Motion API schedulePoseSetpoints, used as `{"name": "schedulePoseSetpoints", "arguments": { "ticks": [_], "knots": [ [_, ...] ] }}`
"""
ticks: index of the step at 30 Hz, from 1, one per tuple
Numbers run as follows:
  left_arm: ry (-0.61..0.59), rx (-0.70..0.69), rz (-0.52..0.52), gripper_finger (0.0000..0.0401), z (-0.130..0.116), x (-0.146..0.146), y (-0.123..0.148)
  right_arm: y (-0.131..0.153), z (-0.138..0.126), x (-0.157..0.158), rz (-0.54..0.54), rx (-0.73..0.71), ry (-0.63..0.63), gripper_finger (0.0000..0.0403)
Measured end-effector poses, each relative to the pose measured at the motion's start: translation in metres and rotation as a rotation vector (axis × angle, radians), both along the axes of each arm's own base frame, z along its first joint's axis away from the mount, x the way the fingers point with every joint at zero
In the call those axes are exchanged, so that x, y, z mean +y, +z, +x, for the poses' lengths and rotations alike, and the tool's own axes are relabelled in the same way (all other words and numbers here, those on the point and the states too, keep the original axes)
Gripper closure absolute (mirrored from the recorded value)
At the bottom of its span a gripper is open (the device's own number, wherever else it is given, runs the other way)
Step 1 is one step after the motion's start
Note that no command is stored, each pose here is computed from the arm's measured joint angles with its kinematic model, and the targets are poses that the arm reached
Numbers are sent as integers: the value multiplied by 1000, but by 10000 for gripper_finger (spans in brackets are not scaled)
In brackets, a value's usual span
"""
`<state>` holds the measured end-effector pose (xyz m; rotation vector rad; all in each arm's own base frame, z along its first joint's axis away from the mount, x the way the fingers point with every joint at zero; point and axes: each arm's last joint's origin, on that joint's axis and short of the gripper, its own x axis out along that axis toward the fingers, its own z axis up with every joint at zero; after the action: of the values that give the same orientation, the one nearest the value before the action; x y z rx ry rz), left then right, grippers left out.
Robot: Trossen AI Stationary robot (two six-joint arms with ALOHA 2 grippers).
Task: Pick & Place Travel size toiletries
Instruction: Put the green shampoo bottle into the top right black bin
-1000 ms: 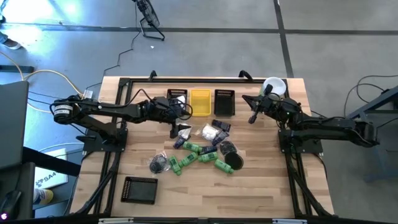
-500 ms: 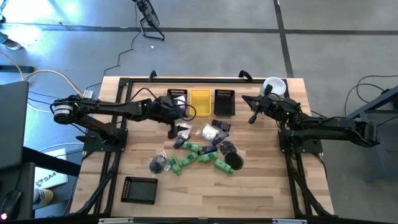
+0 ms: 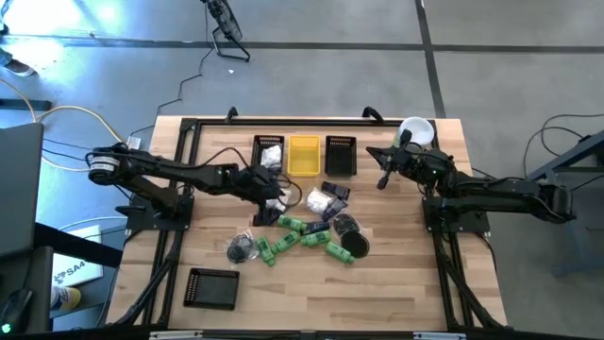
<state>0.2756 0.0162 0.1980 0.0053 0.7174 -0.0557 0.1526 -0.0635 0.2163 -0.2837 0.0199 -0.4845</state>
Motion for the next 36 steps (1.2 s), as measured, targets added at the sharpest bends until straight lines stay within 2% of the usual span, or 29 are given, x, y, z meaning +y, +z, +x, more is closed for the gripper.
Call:
{"name": "schedulePoseSetpoints", "arguments": {
  "ticks": [7,17,36],
  "knots": [
    [-30,21,-32,103,18,-16,-22,-2,0,0,30,11,2,401],
    [-5,97,-82,103,25,-20,-43,-5,0,0,41,38,6,401],
    [6,148,-70,103,23,-19,-49,-6,0,0,44,44,4,401]
  ]
}}
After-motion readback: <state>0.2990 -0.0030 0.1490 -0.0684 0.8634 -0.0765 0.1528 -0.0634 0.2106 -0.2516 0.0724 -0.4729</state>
